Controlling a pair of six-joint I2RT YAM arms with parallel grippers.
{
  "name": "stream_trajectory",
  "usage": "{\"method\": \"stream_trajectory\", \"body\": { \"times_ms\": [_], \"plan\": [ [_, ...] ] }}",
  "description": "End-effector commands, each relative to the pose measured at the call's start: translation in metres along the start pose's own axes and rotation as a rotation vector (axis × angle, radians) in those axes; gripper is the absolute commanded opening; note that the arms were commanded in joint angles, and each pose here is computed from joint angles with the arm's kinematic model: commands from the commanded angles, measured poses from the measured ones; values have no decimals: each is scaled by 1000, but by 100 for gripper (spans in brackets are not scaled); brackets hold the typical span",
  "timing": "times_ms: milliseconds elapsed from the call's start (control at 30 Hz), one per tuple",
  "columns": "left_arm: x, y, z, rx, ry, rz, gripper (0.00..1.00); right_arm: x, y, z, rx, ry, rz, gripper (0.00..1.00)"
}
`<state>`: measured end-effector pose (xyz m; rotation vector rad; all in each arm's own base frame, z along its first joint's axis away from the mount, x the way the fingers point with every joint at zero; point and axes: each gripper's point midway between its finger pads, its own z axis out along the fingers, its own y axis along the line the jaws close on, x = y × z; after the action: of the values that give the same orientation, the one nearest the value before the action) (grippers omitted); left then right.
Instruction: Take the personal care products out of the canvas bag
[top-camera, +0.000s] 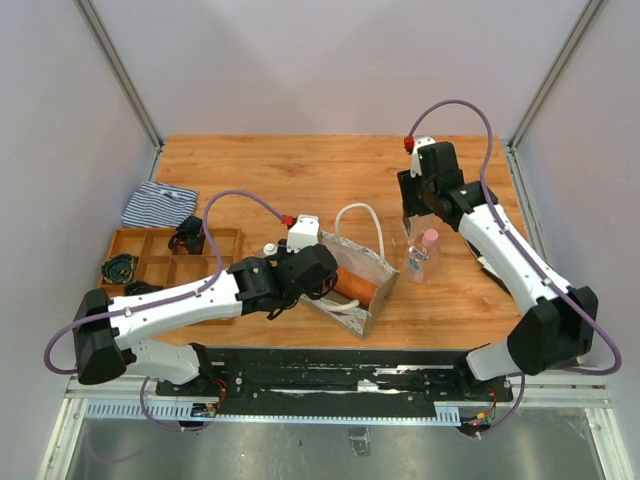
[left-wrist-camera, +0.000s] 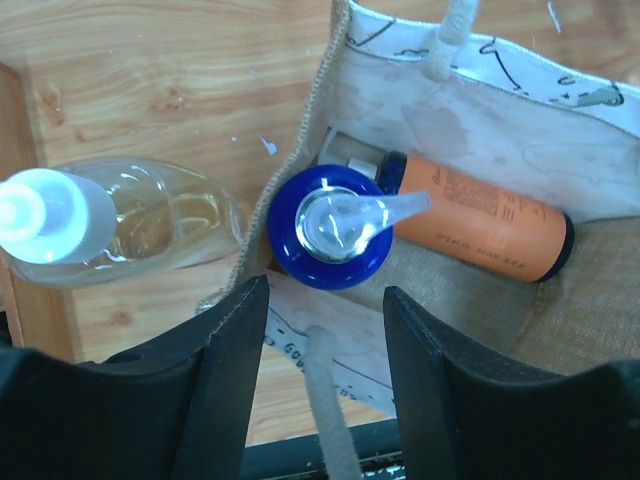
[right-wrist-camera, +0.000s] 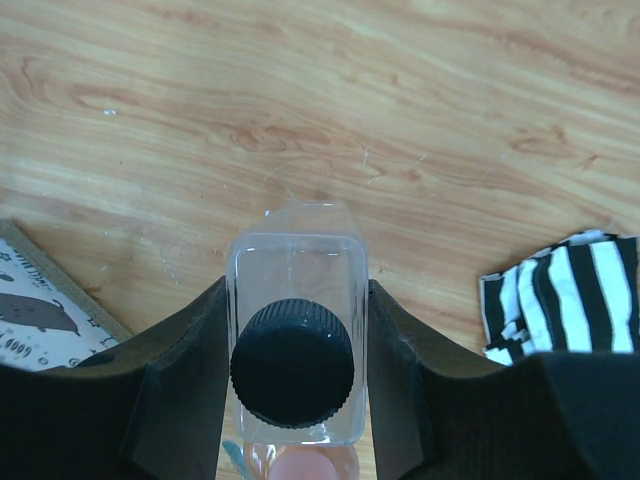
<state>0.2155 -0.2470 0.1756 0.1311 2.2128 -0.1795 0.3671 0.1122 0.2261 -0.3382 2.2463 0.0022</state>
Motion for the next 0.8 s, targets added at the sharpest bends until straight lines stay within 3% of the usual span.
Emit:
{"method": "stream_trajectory", "body": {
  "times_ms": [0,367,533,767],
  "plan": [
    [-6,-3,-6,-8,-41,3,55,-30,-9,11,14,-110,68,1],
    [6,-7,24,-23,-105,19,57,-15,-14,27,0,-68,105,3],
    [9,-12,39,-67,-111,35,72,-10,-16,34,-7,-52,116,4],
    [9,-14,58,-71,-114,2,78,-1,-20,45,-22,-21,138,9]
  ]
}}
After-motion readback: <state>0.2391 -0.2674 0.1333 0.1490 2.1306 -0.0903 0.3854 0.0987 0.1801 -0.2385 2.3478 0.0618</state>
